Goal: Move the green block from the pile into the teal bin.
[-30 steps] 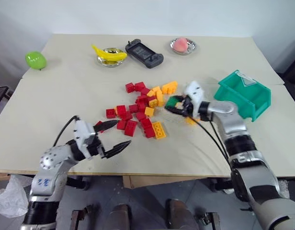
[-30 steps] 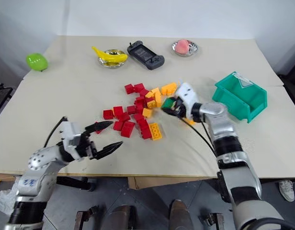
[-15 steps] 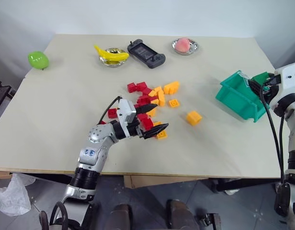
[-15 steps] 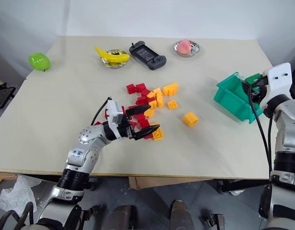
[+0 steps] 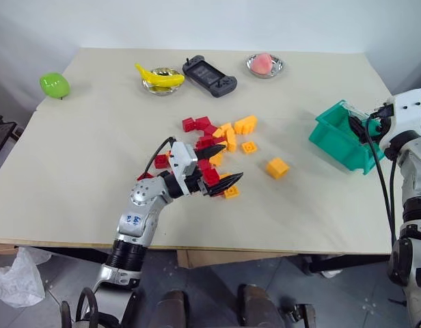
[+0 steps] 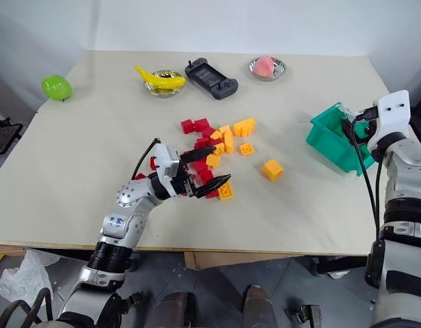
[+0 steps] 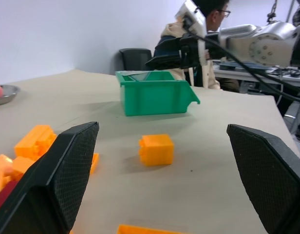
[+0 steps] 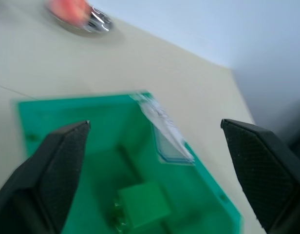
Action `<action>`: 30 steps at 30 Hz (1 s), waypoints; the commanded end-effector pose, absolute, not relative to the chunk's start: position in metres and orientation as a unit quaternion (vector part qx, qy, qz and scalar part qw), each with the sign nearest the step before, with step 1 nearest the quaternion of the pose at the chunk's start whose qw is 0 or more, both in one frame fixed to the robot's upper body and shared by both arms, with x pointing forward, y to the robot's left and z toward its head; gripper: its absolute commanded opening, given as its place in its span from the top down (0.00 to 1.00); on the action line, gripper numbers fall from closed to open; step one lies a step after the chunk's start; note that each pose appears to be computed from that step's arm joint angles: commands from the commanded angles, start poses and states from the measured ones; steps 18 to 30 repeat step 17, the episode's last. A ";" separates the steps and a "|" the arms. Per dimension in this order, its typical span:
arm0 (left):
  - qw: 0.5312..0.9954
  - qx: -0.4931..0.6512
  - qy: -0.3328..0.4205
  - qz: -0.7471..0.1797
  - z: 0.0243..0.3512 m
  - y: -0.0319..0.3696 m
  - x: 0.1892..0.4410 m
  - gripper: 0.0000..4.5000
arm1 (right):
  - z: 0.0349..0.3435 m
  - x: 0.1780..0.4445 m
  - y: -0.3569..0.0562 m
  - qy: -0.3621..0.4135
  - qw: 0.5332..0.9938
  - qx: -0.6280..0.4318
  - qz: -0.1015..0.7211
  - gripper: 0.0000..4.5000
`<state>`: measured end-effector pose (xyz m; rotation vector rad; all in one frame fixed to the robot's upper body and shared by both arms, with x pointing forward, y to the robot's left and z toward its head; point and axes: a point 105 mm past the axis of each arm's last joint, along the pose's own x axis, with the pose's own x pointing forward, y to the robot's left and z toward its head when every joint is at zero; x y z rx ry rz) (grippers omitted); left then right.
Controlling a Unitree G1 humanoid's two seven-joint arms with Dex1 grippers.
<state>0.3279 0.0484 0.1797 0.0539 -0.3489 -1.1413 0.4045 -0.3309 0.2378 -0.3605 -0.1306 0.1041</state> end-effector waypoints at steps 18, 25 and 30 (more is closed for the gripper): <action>0.926 0.145 -0.056 -0.343 0.134 0.222 0.309 0.00 | 0.121 0.280 -0.203 0.000 0.875 -0.162 0.456 0.01; 0.926 0.145 -0.056 -0.343 0.134 0.222 0.309 0.00 | 0.121 0.280 -0.203 0.000 0.875 -0.162 0.456 0.01; 0.926 0.145 -0.056 -0.343 0.134 0.222 0.309 0.00 | 0.121 0.280 -0.203 0.000 0.875 -0.162 0.456 0.01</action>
